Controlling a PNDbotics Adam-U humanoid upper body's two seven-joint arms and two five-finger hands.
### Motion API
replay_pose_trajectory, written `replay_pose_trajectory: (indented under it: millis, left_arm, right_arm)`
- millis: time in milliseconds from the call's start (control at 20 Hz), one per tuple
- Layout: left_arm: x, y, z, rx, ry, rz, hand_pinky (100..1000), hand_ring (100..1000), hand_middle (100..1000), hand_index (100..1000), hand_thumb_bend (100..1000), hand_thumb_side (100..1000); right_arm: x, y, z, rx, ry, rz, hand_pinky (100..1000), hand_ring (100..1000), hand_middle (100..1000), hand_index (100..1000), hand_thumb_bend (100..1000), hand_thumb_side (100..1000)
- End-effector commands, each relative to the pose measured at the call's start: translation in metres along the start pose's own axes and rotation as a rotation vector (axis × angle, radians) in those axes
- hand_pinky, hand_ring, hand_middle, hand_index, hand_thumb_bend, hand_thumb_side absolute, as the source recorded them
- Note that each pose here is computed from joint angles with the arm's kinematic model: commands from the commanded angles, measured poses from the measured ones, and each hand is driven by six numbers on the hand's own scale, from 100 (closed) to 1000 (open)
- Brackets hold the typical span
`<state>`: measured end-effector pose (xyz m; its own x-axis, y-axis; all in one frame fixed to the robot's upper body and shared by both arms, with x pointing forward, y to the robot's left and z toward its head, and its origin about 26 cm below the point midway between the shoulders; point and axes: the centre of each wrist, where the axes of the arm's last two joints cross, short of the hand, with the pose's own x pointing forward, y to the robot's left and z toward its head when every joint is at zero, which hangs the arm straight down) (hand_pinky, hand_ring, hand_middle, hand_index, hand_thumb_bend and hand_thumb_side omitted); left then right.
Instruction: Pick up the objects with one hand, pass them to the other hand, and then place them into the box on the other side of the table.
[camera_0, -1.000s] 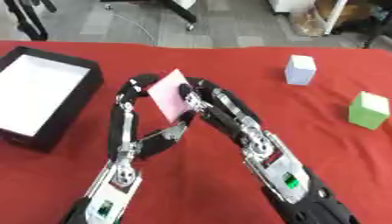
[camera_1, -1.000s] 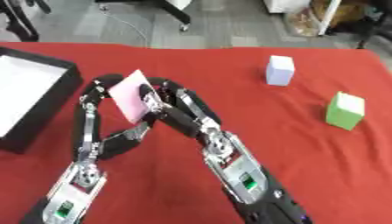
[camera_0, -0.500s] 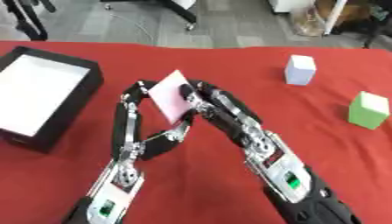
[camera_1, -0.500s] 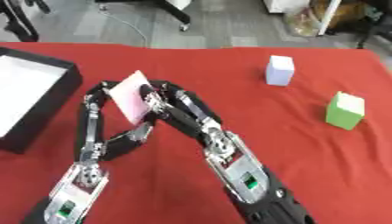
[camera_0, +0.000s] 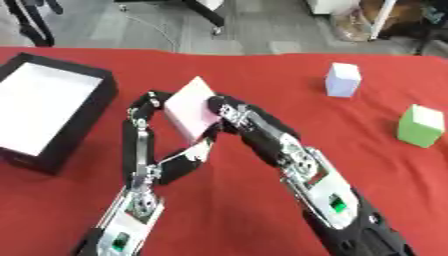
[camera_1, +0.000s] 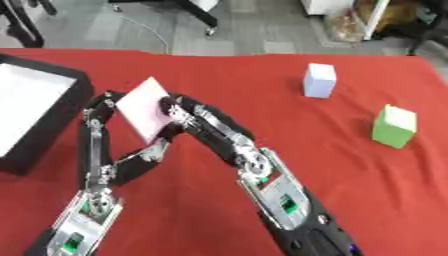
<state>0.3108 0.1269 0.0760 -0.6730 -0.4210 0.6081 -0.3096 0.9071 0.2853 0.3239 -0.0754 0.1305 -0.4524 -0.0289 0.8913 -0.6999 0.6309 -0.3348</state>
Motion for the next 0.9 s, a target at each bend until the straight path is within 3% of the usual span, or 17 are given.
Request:
replay_pose_trajectory:
  millis: [50, 450, 750, 900]
  left_arm:
    - [-0.007, 0.016, -0.007, 0.058, 0.005, -0.048, 598, 591, 514, 567, 268, 252]
    - [-0.024, 0.051, -0.007, 0.104, 0.090, -0.191, 603, 602, 525, 581, 256, 260]
    - [-0.019, 0.089, -0.031, 0.219, 0.089, -0.283, 598, 593, 519, 575, 253, 253]
    - [-0.025, 0.122, -0.044, 0.274, 0.129, -0.448, 606, 601, 530, 586, 281, 271]
  right_arm:
    - [0.019, -0.008, 0.001, 0.001, -0.095, 0.039, 734, 809, 841, 954, 100, 942]
    - [0.039, -0.046, 0.026, -0.199, -0.230, 0.118, 744, 808, 837, 946, 100, 876]
    - [0.021, -0.058, 0.042, -0.343, -0.187, 0.114, 740, 799, 825, 941, 100, 871]
    - [0.013, -0.061, 0.048, -0.383, -0.161, 0.123, 738, 796, 821, 939, 100, 869]
